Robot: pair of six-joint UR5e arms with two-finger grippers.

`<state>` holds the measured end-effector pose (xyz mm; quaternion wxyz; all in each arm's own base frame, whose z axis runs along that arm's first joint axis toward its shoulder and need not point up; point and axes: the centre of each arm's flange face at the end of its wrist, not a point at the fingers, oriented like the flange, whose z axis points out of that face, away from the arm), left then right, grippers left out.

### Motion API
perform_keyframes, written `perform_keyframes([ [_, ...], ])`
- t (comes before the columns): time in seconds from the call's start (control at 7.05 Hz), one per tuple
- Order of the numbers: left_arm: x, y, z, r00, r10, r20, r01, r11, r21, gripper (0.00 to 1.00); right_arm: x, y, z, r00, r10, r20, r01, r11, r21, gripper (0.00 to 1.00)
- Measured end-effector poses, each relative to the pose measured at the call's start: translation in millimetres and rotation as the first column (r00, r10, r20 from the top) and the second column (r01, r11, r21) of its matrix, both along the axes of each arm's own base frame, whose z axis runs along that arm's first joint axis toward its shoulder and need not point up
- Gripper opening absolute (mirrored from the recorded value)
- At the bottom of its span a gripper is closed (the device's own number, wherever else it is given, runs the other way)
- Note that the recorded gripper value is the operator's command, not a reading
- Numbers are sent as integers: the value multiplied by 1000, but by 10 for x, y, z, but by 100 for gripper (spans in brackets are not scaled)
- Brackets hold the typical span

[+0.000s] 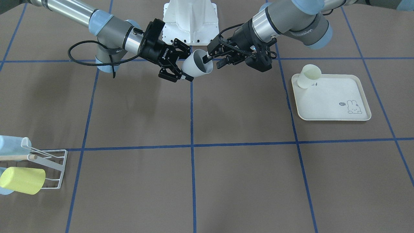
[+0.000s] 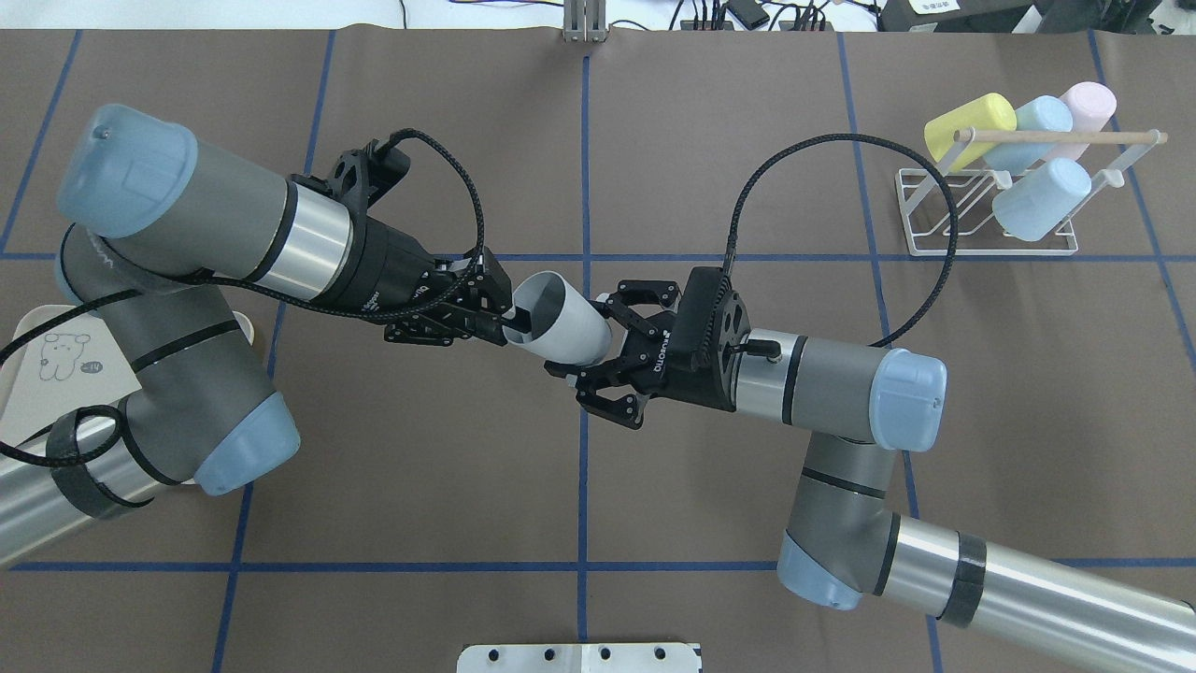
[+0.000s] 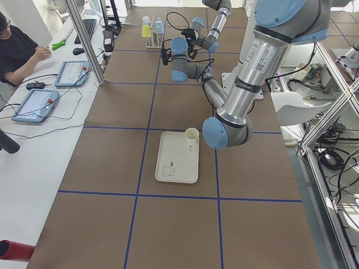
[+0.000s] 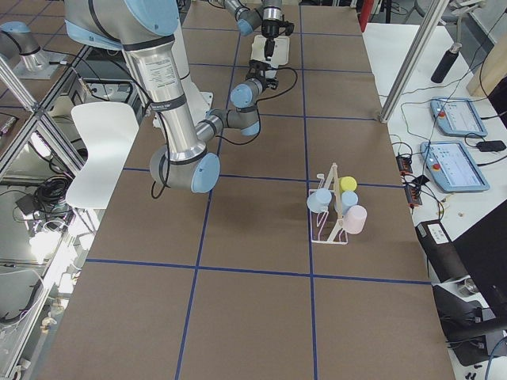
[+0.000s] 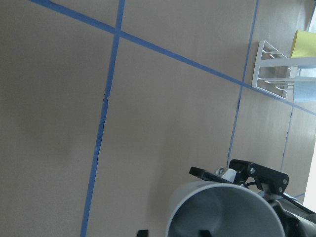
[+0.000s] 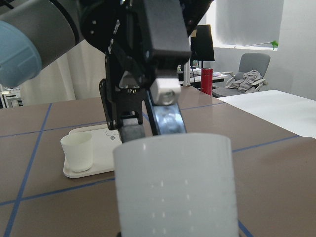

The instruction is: Transfer IKEA cup to right arm and place on rack

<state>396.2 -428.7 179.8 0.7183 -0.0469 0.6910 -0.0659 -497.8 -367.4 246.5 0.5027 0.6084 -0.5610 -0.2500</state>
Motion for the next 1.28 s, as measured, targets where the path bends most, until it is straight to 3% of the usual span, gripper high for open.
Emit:
perform_keyframes([
  [0.14,-75,-90,53,1000,-21,13,21,1000,-9,100,37,-89,14,1000,15,-26,-15,1000,-6,28],
  [0.43,-227,-273,168,995,-56,85,56,998,0,100,207,-344,-21,983,71,-167,-75,997,-15,25],
  [0.57,-348,-360,201,985,-70,157,65,997,37,100,347,-399,-98,955,103,-280,-105,994,6,24],
  [0.71,-545,-436,245,966,-83,246,62,994,91,100,515,-427,-247,903,127,-411,-126,992,30,21],
  [0.85,-807,-493,324,937,-96,335,48,988,150,100,694,-442,-405,827,144,-543,-133,989,59,21],
  [0.99,-1080,-523,475,897,-116,426,24,976,214,100,910,-485,-510,732,161,-662,-132,987,95,21],
  [1.28,-1614,-541,994,802,-162,575,-46,943,330,100,1355,-658,-548,508,189,-840,-85,982,169,22],
])
